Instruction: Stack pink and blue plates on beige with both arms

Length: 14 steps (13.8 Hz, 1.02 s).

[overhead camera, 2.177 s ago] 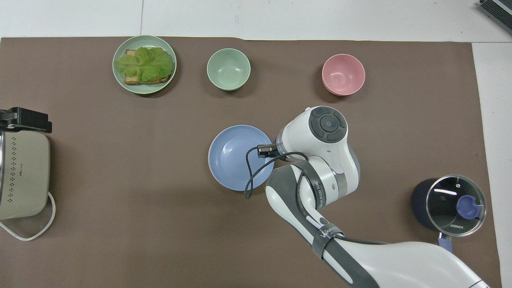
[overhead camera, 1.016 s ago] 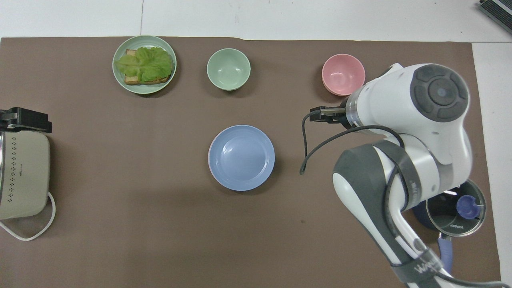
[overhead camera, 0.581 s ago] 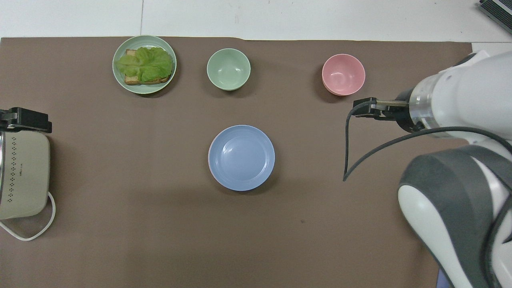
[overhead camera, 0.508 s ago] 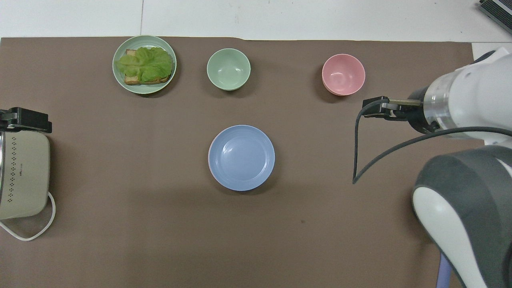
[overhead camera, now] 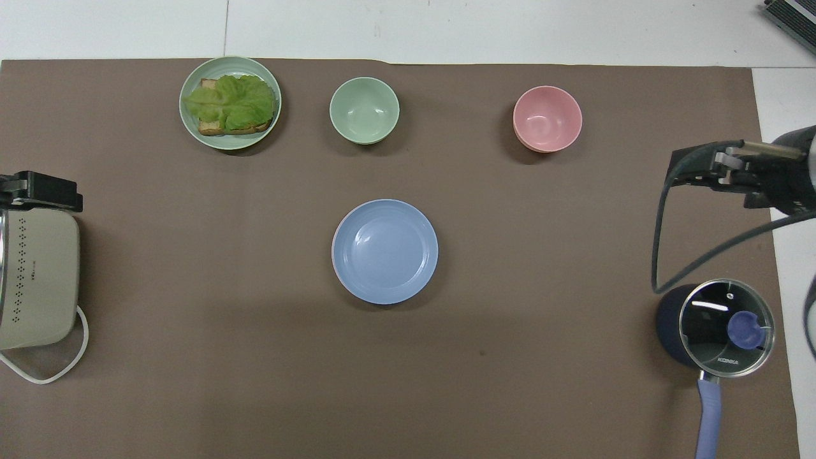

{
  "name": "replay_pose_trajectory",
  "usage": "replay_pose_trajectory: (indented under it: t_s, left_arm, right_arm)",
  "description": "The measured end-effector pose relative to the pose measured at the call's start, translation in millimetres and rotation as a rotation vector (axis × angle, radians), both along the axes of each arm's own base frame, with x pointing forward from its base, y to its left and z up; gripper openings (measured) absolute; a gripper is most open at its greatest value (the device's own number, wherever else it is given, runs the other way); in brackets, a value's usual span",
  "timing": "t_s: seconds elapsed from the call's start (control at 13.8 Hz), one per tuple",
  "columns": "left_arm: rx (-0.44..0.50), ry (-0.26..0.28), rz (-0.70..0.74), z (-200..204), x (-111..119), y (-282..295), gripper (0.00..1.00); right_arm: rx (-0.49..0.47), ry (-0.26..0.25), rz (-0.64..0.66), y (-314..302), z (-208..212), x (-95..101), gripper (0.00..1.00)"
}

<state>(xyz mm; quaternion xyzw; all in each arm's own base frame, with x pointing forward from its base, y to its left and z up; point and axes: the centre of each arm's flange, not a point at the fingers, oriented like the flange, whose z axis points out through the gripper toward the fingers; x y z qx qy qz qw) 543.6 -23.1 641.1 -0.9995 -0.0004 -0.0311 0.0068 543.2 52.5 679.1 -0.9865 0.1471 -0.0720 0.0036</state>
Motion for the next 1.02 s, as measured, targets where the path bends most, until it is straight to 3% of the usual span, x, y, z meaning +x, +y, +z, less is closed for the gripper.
replay_pose_trajectory:
  t_s: [0.29,0.51,0.73,1.02]
  left_arm:
    - [0.000,0.000,0.000,0,0,0,1.00]
    - [0.000,0.000,0.000,0,0,0,1.00]
    - [0.000,0.000,0.000,0,0,0,1.00]
    - [0.000,0.000,0.000,0,0,0,1.00]
  right_arm:
    - [-0.002,0.025,-0.049,-44,12,-14.1,1.00]
    - [-0.009,0.046,-0.009,-83,11,-20.6,1.00]
    - [-0.016,0.095,0.087,-88,-9,-20.8,1.00]
    - [-0.013,0.145,0.117,-82,-34,-19.6,1.00]
